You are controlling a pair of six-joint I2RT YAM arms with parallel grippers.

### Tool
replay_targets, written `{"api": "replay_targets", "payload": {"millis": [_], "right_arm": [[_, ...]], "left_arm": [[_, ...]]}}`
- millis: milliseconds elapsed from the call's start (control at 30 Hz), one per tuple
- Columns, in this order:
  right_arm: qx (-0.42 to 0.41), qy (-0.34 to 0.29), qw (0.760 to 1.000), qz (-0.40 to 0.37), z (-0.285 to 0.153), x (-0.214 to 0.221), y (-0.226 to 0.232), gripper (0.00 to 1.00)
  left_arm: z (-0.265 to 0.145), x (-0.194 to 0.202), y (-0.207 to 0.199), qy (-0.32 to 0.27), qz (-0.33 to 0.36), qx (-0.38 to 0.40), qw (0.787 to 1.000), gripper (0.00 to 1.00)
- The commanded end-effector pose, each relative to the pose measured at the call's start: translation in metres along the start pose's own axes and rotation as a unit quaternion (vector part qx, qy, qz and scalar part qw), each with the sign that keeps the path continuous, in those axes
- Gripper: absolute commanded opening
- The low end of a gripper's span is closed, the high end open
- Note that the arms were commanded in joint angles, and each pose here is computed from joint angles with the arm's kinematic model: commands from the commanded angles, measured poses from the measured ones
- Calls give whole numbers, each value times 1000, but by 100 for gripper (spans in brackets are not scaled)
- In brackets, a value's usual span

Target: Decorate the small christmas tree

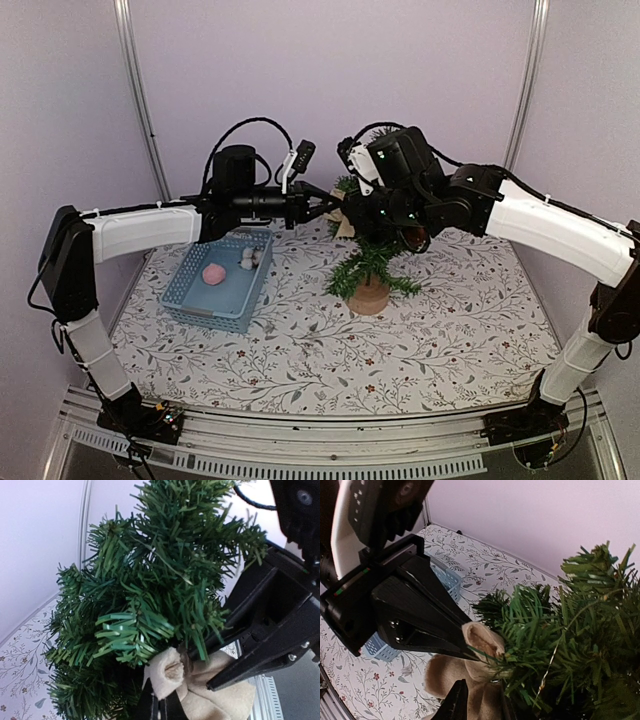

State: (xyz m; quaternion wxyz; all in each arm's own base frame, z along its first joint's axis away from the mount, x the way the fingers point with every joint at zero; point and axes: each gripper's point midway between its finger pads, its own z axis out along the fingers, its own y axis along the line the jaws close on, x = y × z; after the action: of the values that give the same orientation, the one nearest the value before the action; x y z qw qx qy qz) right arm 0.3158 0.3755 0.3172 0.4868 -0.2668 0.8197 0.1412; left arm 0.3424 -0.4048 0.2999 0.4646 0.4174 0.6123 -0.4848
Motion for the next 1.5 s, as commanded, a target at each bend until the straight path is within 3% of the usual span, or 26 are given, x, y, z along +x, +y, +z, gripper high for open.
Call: {"api": "replay_targets", "payload": {"millis": [0,500,933,1467], "right_arm": [[47,20,999,10,-8,15,-18,26],[60,26,998,26,-14,24,-26,27],[87,27,995,45,-12,28,-34,32],[76,-3,996,57,-24,15,-29,37]], "left_arm": [[6,-2,-4,-4,10,14,1000,0],[17,-5,17,0,-8,-22,1000,0],[29,15,27,38,-34,-40,998,1],[14,4,33,37,-39,-93,994,39]]}}
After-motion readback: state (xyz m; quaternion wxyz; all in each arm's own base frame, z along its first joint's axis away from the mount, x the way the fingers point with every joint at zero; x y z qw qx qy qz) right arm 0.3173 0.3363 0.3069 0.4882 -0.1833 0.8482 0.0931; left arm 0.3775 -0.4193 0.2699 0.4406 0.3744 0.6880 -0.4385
